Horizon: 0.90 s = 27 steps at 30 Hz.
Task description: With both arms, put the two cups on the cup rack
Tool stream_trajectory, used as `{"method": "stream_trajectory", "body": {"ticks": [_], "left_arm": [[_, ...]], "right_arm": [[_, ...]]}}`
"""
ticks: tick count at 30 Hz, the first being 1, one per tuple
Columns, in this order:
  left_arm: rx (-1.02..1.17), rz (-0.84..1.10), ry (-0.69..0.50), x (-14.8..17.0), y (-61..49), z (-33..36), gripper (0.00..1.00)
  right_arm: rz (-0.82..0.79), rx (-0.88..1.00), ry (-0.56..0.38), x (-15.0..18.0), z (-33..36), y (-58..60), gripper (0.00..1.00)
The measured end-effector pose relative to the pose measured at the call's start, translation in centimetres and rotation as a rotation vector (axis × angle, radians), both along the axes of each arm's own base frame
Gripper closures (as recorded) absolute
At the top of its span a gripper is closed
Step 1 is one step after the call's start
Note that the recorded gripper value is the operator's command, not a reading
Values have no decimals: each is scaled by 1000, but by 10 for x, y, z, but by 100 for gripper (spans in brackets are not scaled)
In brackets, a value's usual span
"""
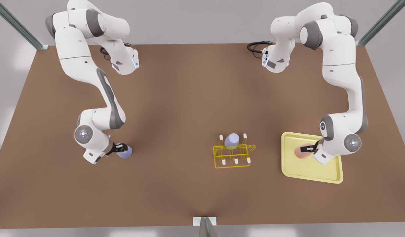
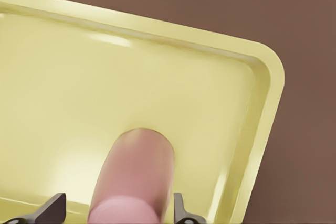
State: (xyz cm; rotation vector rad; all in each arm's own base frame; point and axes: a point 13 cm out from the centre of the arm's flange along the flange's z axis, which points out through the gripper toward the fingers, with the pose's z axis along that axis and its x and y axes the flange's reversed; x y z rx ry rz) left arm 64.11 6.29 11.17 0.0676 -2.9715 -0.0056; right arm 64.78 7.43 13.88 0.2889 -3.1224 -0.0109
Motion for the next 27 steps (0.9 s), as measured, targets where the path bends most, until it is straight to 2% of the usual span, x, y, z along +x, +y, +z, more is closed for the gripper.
{"method": "stream_trajectory", "body": {"ticks": [4, 10, 11, 12, 21, 24, 27], "left_arm": [[-5, -26, 16, -8, -1, -17, 0], [-13, -52, 46, -22, -1, -36, 1], [-13, -57, 45, -21, -1, -37, 19], [-12, -62, 43, -21, -2, -37, 21], [-14, -88, 19, -13, -4, -31, 20], [-13, -91, 2, -8, -9, -21, 20], [-11, -99, -24, 0, -22, -5, 19]], "right_arm": [[-14, 12, -24, -3, -14, 2, 0], [-22, 13, 2, -30, -45, 3, 0], [-23, 12, 7, -36, -52, 3, 0], [-24, 13, 6, -39, -56, 3, 0], [-30, 16, -20, -44, -72, 3, 0], [-31, 19, -33, -41, -71, 3, 19], [-29, 23, -44, -38, -70, 4, 19]]}}
